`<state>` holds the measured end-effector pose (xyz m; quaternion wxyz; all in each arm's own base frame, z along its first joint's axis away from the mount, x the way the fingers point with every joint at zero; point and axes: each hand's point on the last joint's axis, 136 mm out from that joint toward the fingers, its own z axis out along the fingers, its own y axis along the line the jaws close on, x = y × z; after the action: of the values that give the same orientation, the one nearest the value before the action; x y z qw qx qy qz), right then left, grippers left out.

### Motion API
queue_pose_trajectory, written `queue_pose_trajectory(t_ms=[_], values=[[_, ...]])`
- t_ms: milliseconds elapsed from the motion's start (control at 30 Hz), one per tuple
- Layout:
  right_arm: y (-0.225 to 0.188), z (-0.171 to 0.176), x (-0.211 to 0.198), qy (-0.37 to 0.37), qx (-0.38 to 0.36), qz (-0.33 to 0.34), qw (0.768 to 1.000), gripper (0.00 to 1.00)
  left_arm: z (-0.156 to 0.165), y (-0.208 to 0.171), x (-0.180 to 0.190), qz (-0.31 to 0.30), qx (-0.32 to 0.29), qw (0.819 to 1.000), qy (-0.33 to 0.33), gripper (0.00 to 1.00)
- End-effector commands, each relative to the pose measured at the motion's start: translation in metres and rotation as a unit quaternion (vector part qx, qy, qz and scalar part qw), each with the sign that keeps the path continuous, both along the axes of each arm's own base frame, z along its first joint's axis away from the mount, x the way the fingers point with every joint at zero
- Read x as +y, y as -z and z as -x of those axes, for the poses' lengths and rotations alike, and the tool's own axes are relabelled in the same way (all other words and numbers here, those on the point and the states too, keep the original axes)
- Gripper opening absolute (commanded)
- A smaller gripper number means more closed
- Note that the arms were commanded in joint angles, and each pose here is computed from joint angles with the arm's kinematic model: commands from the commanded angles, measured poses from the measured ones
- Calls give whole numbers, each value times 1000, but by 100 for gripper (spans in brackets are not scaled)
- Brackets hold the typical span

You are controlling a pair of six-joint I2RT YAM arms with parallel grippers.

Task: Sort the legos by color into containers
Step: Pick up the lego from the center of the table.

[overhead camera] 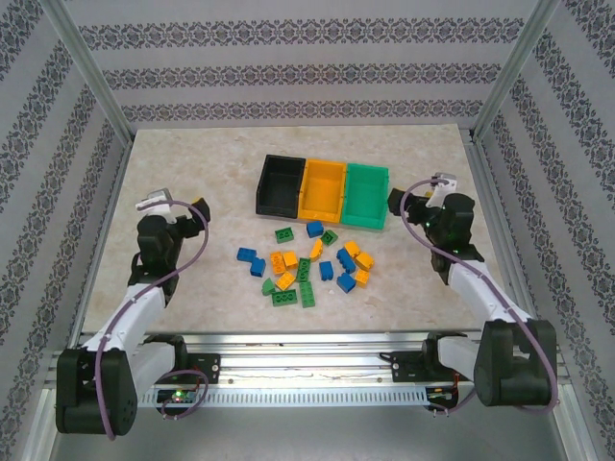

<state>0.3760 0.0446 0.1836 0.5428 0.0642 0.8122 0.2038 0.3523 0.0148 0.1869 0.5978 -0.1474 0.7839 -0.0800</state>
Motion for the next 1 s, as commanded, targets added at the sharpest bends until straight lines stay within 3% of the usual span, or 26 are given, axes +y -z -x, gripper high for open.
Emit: queue_pose_trajectory(t_ms=[0,267,433,633,967], values=[[21,8,27,-42,50,-22,998,98,5,15,-28,58,76,993,64,100],[48,12,66,-71,66,29,995,98,11,40,-73,96,197,961,166,100],[54,21,80,-68,55,91,992,98,22,43,-104,97,219,951,195,100],[56,23,95,-76,50,89,992,98,36,67,-156,107,286,916,260,100],[58,23,92,-65,50,100,992,98,31,96,-205,-23,378,880,286,98]])
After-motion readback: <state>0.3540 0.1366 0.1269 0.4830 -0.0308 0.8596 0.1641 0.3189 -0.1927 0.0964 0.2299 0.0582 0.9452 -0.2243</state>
